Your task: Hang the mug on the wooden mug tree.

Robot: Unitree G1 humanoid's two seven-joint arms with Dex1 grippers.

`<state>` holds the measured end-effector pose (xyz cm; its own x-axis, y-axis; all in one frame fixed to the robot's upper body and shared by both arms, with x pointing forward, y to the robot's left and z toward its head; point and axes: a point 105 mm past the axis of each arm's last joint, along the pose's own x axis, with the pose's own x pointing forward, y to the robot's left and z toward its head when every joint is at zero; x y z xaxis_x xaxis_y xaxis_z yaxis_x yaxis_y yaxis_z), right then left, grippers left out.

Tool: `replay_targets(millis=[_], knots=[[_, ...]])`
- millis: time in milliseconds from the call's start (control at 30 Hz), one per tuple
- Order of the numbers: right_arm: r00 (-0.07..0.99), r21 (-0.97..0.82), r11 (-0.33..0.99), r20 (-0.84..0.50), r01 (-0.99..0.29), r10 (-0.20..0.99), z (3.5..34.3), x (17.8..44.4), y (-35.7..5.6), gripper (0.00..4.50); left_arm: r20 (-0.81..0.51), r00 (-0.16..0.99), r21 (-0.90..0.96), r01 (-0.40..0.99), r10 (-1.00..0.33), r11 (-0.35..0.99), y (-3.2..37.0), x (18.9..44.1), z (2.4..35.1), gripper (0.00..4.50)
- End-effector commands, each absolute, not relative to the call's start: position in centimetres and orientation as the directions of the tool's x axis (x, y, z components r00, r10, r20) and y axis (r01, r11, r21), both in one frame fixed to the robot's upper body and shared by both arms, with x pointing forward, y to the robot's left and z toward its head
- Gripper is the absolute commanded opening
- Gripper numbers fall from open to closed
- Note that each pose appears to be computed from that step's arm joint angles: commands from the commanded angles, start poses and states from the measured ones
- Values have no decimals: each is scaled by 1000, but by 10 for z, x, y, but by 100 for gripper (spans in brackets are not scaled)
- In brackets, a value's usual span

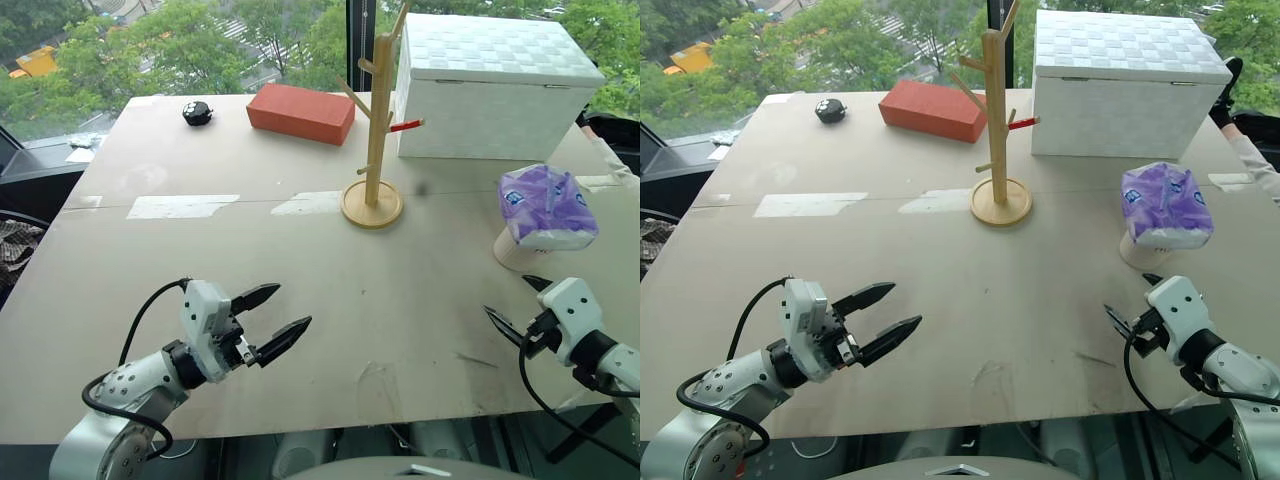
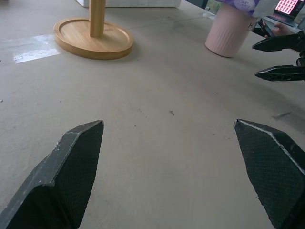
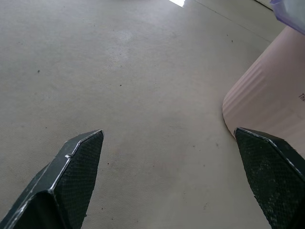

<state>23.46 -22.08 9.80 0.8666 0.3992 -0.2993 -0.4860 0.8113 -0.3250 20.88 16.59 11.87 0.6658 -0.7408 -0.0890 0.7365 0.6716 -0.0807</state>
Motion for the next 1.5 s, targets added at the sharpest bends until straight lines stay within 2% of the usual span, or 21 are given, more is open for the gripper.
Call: replay_targets(millis=[33, 167, 233, 267, 333, 400, 467, 567, 733, 933, 967, 1033, 1233, 1267, 1333, 1500], knots=[[879, -352, 805, -208, -477, 430, 120, 232, -214, 446, -37, 632, -49, 772, -774, 634, 160, 214, 135, 450], [850, -386, 777, -38, -497, 525, 161, 232, -182, 446, 81, 538, -29, 842, -839, 538, 145, 224, 161, 450], [850, -530, 723, 8, -443, 526, 189, 240, -168, 446, 149, 466, -7, 882, -872, 471, 138, 226, 178, 450], [819, -556, 679, -7, -480, 573, 197, 241, -160, 446, 166, 435, 2, 898, -885, 441, 135, 226, 184, 450], [833, -665, 622, 0, -413, 554, 213, 247, -159, 446, 176, 384, 19, 920, -907, 393, 130, 226, 191, 450], [878, -699, 628, 1, -342, 479, 226, 257, -172, 446, 174, 348, 28, 933, -921, 357, 126, 225, 194, 450], [913, -772, 576, -14, -269, 408, 236, 264, -186, 446, 167, 324, 34, 942, -931, 334, 123, 224, 195, 450], [942, -846, 471, -101, -250, 319, 233, 270, -205, 446, 160, 311, 34, 947, -937, 320, 120, 225, 193, 450], [947, -843, 444, -217, -304, 235, 211, 272, -224, 446, 157, 298, 35, 951, -942, 307, 114, 224, 191, 450], [944, -775, 540, -259, -329, 202, 196, 276, -231, 446, 157, 300, 35, 951, -941, 308, 113, 223, 191, 450], [945, -770, 548, -260, -327, 199, 195, 278, -231, 394, 156, 300, 35, 950, -941, 309, 113, 223, 192, 450], [944, -772, 544, -265, -329, 195, 193, 279, -232, 332, 155, 299, 37, 951, -942, 308, 113, 222, 192, 450], [943, -770, 544, -264, -333, 203, 196, 280, -230, 25, 142, 293, 38, 953, -946, 301, 115, 217, 191, 450], [943, -770, 544, -263, -332, 203, 196, 280, -230, 7, 143, 292, 38, 953, -946, 300, 115, 217, 191, 450], [966, -765, 590, -199, -258, 165, 210, 284, -237, 7, 146, 288, 38, 954, -946, 297, 114, 217, 192, 450], [998, -775, 631, -44, -4, -47, 245, 293, -282, 7, 157, 279, 43, 957, -947, 288, 111, 218, 195, 450]])
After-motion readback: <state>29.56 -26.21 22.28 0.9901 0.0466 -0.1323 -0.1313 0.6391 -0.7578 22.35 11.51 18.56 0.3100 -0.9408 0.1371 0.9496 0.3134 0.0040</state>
